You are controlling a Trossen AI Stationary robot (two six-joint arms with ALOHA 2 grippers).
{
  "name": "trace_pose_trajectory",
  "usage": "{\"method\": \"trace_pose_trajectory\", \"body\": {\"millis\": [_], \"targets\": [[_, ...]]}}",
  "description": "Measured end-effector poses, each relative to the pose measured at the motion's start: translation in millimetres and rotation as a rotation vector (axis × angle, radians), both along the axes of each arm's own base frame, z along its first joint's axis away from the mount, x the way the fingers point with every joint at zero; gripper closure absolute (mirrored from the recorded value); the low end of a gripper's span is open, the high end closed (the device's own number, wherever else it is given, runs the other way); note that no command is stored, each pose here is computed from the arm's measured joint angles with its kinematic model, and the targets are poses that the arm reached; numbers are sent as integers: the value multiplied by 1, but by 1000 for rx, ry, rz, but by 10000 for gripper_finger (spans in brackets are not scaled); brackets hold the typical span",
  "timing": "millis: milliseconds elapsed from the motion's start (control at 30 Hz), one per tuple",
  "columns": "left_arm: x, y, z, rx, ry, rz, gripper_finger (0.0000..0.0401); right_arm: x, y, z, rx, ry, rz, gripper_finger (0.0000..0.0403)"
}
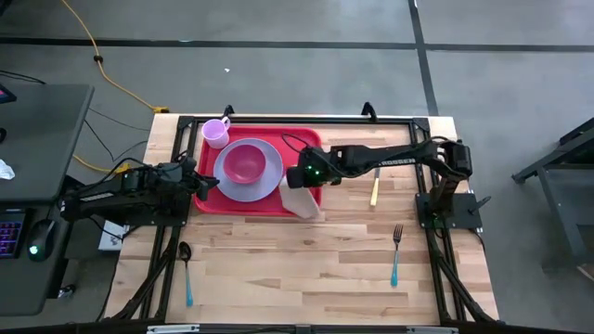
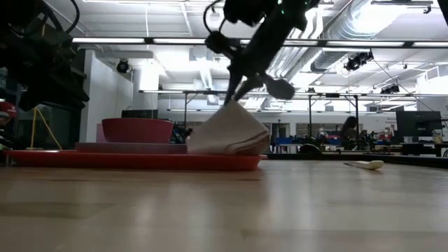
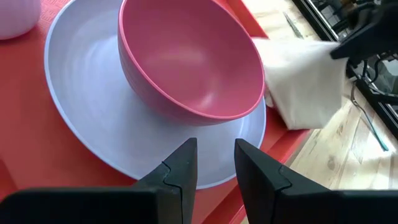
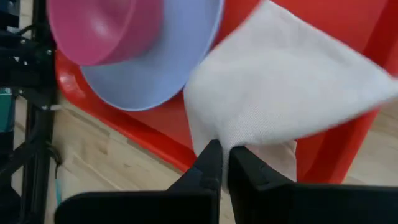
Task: Set up tray
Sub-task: Put the white table napkin on the red serving tray to the right of the purple plate
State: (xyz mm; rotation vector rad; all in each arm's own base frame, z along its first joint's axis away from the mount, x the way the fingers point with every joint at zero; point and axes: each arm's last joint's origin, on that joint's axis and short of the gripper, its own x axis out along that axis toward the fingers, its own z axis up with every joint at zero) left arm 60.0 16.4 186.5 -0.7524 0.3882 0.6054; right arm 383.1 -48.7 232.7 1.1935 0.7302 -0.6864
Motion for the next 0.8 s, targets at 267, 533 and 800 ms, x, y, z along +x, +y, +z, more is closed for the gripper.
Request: {"method": "trace_pose_trajectory", "body": {"millis": [267, 533, 800], "targets": [[0, 0, 0, 0, 0, 1, 263, -7, -27, -6, -63, 31, 38, 403], [0, 0, 0, 0, 0, 1, 263, -14, -54, -6, -122, 41, 123, 403], [0, 0, 0, 1, -3, 2, 263, -12, -58, -15, -172, 71, 224, 403]]}}
